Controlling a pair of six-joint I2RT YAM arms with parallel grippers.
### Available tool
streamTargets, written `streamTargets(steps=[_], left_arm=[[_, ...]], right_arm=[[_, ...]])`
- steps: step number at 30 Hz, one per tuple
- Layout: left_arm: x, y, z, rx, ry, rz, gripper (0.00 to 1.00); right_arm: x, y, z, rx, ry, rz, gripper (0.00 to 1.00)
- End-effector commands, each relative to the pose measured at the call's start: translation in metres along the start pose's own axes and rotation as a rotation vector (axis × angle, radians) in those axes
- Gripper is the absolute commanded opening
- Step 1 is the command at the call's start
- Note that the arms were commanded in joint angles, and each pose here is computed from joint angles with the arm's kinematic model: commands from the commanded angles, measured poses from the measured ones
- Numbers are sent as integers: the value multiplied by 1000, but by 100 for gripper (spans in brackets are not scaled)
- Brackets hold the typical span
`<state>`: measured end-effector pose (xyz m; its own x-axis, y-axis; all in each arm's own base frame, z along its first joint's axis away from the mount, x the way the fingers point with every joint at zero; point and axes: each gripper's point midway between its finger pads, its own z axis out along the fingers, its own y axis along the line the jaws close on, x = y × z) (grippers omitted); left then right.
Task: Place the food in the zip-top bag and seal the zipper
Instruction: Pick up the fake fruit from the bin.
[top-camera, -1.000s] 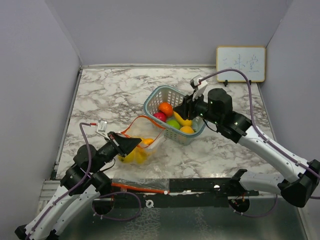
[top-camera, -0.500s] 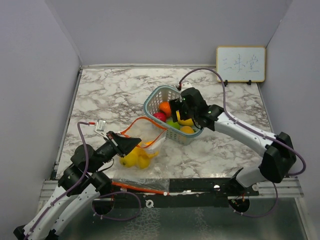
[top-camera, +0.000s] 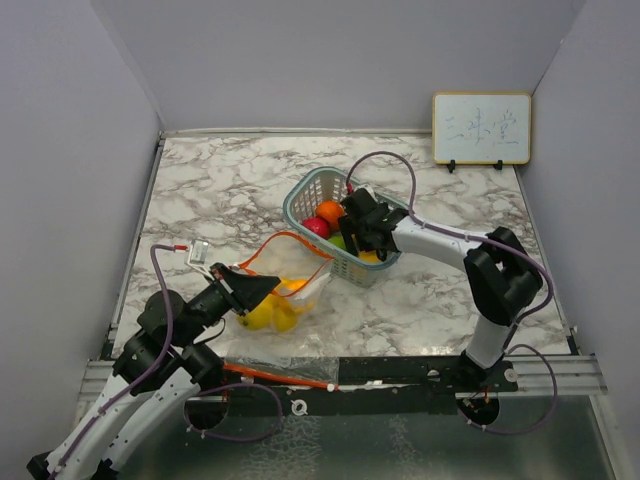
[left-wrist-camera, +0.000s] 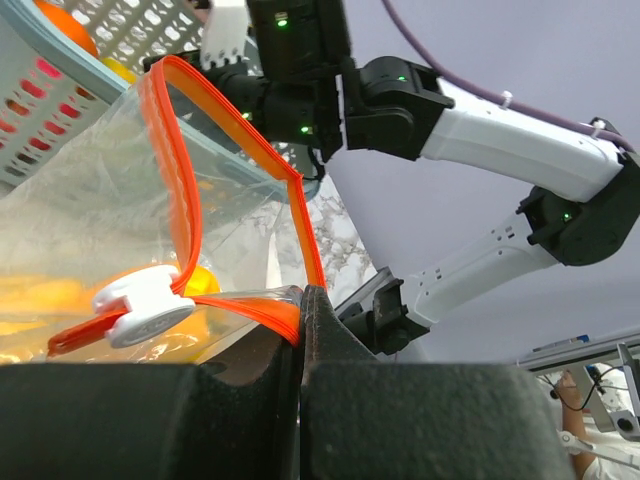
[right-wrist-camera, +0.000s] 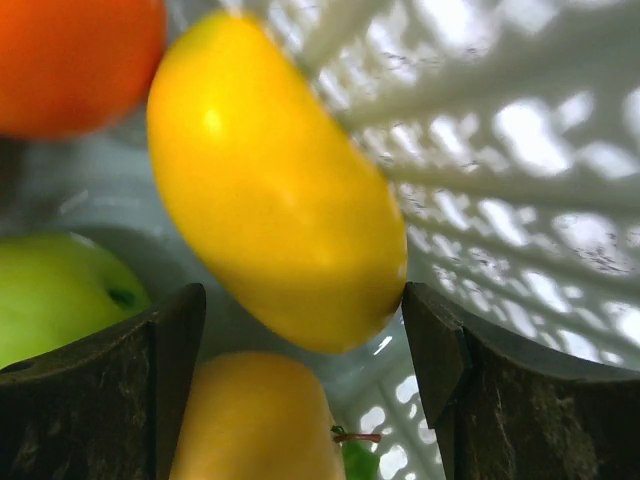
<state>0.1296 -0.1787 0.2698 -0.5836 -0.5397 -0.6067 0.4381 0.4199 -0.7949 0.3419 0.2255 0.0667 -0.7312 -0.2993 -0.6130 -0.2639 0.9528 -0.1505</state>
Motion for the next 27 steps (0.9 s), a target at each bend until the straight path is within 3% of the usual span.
streamTargets(steps=[1,4,7,14,21,27], left_arm=[[-5,-13,-6,54,-14,6,0],[-5,-12,-7,48,-18,6,0],[-5,-11,-9,45,-22,6,0],[-2,-8,-7,43,-18,-1,0],[0,-4,-9,41,-23,-11,0],[2,-3,-9,44,-22,-20,0]], right_arm=[[13,7,28,3,20,-19,80],[21,10,36,-6,41,-34,73],[20,13,33,-28,29,-26,58],[-24,23,-24,-208,-188,11,30],[-70,22,-104,-363,-417,71,22],[-81,26,-142,-464,-481,81,19]])
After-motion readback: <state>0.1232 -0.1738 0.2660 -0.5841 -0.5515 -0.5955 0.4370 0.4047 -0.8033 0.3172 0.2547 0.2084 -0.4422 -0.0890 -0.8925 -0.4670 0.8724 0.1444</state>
